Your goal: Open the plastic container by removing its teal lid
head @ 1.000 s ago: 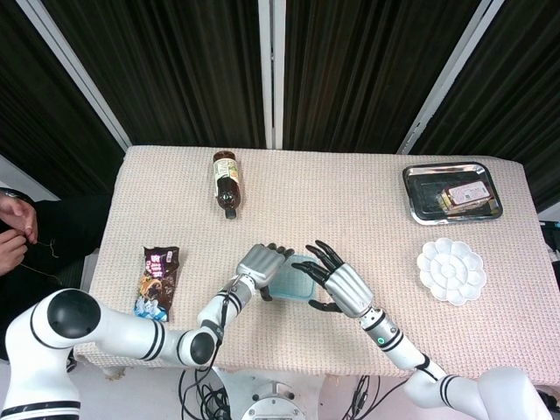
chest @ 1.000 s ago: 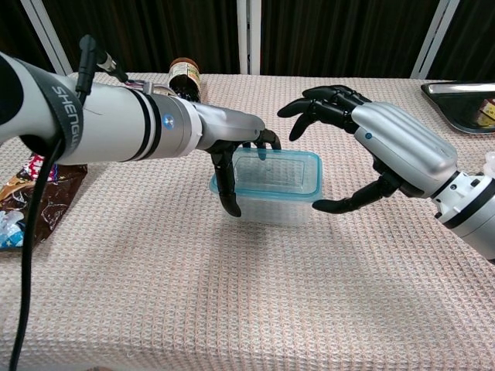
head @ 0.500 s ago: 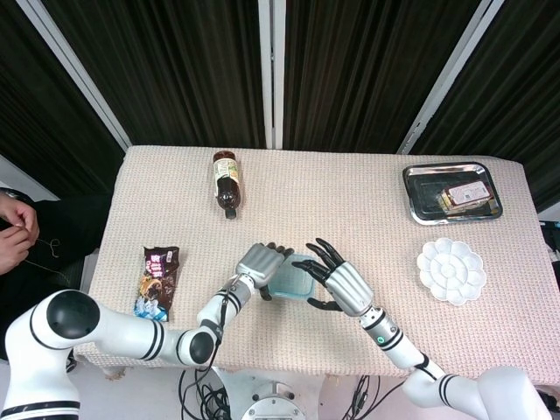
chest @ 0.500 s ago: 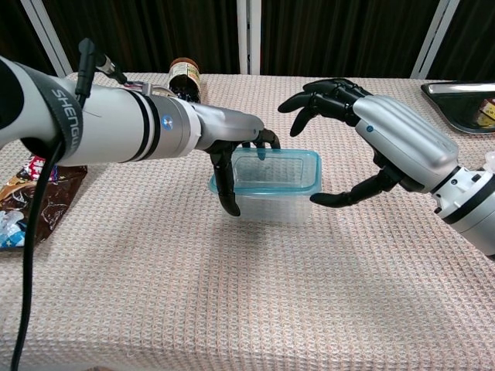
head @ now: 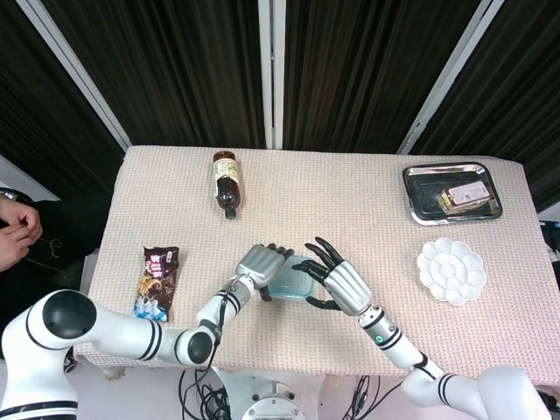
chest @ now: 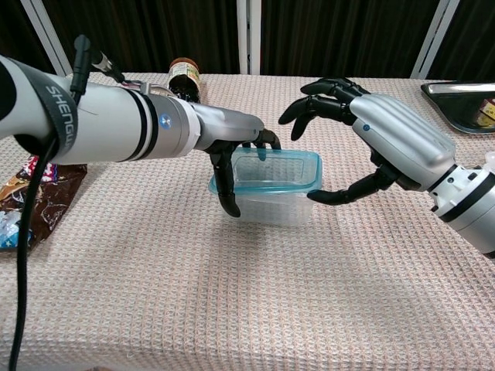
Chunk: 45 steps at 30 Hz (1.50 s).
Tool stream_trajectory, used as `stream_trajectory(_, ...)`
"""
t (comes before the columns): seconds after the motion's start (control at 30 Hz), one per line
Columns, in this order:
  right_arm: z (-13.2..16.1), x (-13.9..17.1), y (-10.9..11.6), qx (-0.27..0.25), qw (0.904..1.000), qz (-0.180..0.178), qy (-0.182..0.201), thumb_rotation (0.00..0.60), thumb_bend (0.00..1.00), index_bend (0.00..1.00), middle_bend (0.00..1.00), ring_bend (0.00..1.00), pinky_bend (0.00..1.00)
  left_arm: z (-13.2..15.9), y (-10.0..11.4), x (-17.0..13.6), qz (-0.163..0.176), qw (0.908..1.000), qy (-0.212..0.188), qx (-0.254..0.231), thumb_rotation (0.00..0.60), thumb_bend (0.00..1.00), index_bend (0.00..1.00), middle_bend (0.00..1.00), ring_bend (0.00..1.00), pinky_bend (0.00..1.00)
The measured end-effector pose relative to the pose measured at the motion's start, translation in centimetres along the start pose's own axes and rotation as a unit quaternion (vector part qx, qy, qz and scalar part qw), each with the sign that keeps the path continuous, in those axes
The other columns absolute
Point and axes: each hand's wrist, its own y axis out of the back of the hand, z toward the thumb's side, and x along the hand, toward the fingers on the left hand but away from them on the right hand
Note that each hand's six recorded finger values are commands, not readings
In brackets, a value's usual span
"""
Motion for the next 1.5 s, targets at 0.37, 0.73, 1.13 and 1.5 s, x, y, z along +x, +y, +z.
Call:
stream_trajectory(0.37,0.4,-0.4,0.1,0.001,0.9999,-0.012,0.006,0.6,0.46,0.49,0.44,0.21,0.15,0.2,0.2,-0.6,-0.004,0.9998,-0.01,-0.018,0.6,0.05,0.04,0.17,0.11,0.27)
stream_trajectory(0.73,1.1,-1.2,-0.1,-0.006,0.9998,-0.012,0.016,0.6,0.63,0.62,0.46,0.25,0.19,0.1,0.4,-1.2,-0.001,0.9996,-0.016,-0.025,0.6,0.05,0.02,0.1,0.04,0.15)
stream_trajectory(1.13,0.4,-0.5,1.5,0.009,0.9989,-0.043,0.015,0.6,0.63,0.8,0.47,0.26,0.19,-1.8,0.7,-1.6,0.017,0.9994,-0.002,-0.031,0.6,0.05,0.0,0.0,0.0,0.07)
stream_trajectory(1.5,-2.1,0.0,5.3,0.055,0.9939,-0.095,0.007,0.6,0.63,0.82,0.47,0.26,0.19,-6.1,1.4,-2.5,0.037,0.998,0.042,-0.03,0.6,0.05,0.0,0.0,0.0,0.05)
